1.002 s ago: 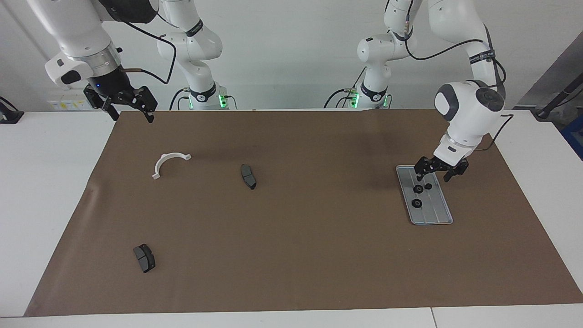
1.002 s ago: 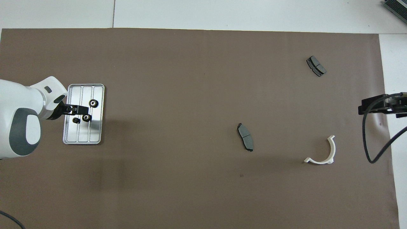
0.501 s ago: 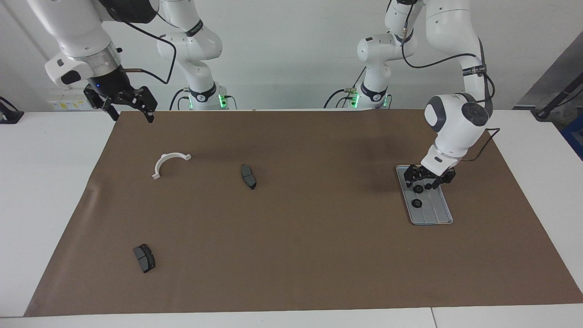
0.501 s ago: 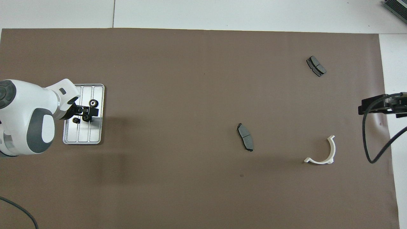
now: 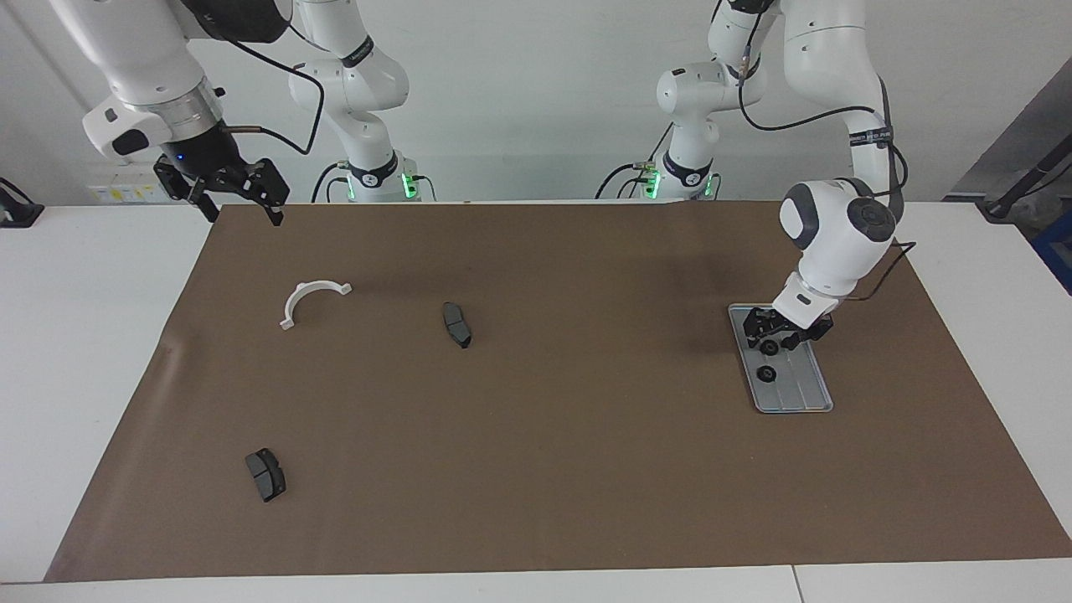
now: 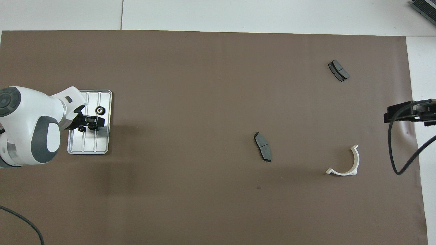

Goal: Place bearing gear from tray to pile
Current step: 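Lift the black gear out of the tray with the left gripper, then carry the gear to mid-table and release it with the left gripper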

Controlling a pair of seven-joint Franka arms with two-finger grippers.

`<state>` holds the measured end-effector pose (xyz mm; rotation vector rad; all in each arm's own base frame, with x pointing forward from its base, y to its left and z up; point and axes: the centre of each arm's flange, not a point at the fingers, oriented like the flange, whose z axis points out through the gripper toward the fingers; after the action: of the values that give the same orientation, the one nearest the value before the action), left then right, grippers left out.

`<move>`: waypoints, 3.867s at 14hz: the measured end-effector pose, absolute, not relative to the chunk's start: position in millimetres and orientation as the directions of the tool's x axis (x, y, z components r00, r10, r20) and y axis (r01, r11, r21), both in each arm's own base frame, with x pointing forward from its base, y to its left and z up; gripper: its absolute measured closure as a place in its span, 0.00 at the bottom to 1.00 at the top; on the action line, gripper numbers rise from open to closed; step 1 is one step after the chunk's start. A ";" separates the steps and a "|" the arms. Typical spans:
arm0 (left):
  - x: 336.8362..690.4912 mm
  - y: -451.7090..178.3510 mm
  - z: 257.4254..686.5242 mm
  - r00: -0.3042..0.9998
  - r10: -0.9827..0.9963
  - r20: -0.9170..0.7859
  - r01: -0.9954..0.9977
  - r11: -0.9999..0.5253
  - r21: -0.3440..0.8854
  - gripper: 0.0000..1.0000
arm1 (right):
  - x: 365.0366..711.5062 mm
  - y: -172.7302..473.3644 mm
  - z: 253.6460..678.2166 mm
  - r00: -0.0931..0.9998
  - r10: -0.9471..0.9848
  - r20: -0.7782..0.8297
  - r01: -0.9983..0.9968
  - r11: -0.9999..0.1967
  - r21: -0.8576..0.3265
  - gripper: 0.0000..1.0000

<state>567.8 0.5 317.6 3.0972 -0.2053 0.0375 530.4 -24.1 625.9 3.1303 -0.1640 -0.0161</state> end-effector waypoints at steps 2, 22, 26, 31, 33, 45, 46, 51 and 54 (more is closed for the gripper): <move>564.6 3.4 312.7 0.992 -0.126 0.015 -0.127 -0.991 0.037 0.27 | 530.4 -24.0 625.9 0.994 -0.105 -0.010 -0.104 -0.995 0.008 0.00; 561.7 5.2 298.7 0.998 -0.058 0.025 -0.059 -0.997 0.042 0.46 | 530.4 -24.1 625.9 0.994 -0.105 -0.010 -0.104 -0.994 0.008 0.00; 562.6 8.6 300.4 0.998 -0.052 0.029 -0.053 -0.998 0.042 0.57 | 530.4 -24.0 625.9 0.994 -0.105 -0.010 -0.104 -0.995 0.008 0.00; 564.7 10.6 302.2 0.999 -0.049 0.024 -0.050 -0.998 0.042 0.65 | 530.4 -24.0 625.9 0.994 -0.105 -0.010 -0.104 -0.995 0.008 0.00; 569.8 11.2 306.5 0.999 -0.049 0.013 -0.049 -0.998 0.044 0.65 | 530.4 -24.1 625.9 0.994 -0.105 -0.010 -0.104 -0.994 0.008 0.00; 573.7 -159.7 337.2 0.976 0.218 -0.024 0.219 -0.975 0.049 0.65 | 530.4 -24.1 625.9 0.994 -0.105 -0.010 -0.104 -0.995 0.008 0.00; 568.5 -179.3 338.3 0.970 0.243 -0.026 0.244 -0.968 0.049 0.65 | 530.4 -24.0 625.9 0.994 -0.105 -0.010 -0.104 -0.995 0.008 0.00; 530.4 -278.9 343.9 0.931 0.364 -0.028 0.365 -0.929 0.053 0.65 | 530.4 -24.1 625.9 0.994 -0.105 -0.010 -0.104 -0.994 0.008 0.00; 511.0 -322.7 348.7 0.901 0.433 -0.009 0.432 -0.897 0.089 0.65 | 530.4 -24.1 625.9 0.994 -0.105 -0.010 -0.104 -0.994 0.008 0.00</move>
<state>511.0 -322.7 348.7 2.9766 0.6786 0.0165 530.4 -24.1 625.9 3.1303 -0.1640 -0.0160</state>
